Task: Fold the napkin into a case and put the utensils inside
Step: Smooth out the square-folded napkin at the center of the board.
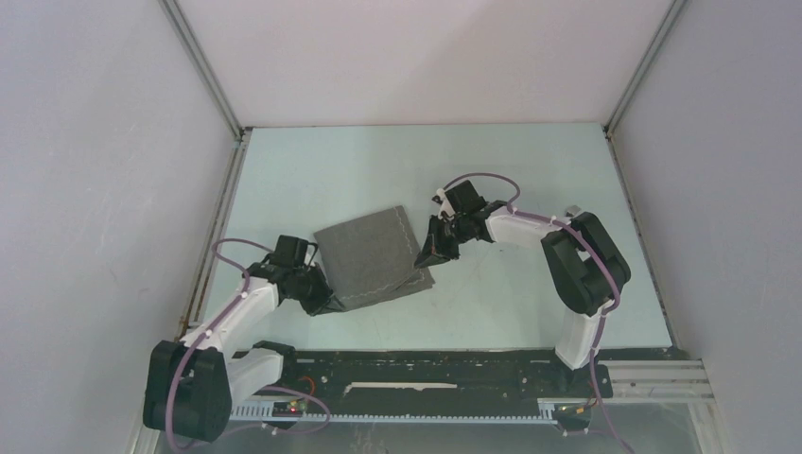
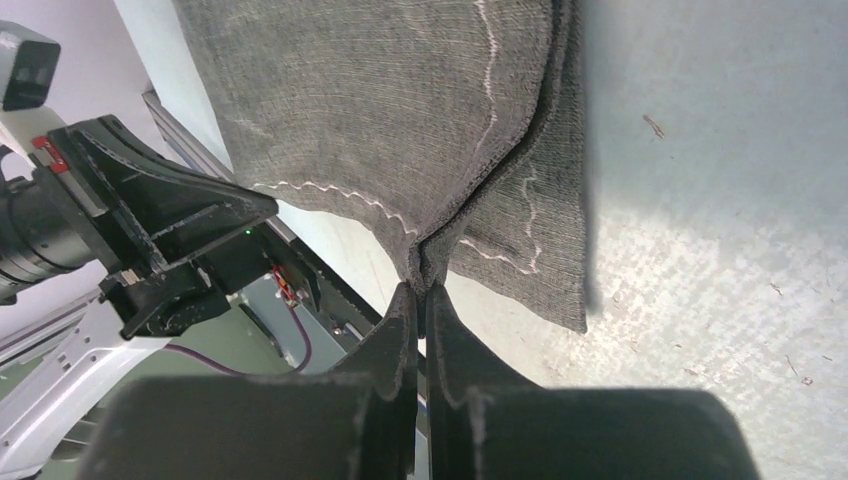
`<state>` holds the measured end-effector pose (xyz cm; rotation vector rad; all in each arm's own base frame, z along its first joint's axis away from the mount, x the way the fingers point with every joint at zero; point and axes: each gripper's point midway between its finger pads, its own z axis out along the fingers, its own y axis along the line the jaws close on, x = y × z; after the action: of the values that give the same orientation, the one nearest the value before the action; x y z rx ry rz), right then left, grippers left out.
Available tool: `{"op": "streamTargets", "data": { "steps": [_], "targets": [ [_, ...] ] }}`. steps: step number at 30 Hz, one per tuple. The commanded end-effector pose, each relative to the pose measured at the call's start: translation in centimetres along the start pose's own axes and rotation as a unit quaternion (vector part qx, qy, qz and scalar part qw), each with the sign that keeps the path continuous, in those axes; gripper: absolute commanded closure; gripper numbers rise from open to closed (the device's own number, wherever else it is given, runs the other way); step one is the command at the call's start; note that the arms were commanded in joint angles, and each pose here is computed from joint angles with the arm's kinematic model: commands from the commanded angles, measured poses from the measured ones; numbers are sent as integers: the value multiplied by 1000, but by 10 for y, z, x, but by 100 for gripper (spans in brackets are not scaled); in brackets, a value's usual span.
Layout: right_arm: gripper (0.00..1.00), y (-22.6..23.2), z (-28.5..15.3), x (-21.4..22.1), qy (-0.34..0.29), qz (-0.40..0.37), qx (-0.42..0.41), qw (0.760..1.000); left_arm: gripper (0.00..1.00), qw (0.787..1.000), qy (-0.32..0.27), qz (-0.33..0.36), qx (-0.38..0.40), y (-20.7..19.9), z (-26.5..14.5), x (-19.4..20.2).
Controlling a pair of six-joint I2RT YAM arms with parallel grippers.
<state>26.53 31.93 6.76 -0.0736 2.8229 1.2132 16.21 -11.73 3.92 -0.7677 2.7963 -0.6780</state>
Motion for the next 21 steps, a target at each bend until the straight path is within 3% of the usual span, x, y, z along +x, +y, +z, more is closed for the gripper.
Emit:
{"op": "streamTargets", "data": {
  "steps": [1,10,21],
  "targets": [
    [100,9,-6,0,-15,-28,-16,999,100,1000,-27,9,-12,-5,-3,-16],
    [100,-8,1,16,-4,-21,3,1000,100,997,-8,-40,-59,21,5,0],
    [100,-16,-2,22,-5,-26,25,999,100,998,-17,-38,-43,11,-3,-4]
  ]
}}
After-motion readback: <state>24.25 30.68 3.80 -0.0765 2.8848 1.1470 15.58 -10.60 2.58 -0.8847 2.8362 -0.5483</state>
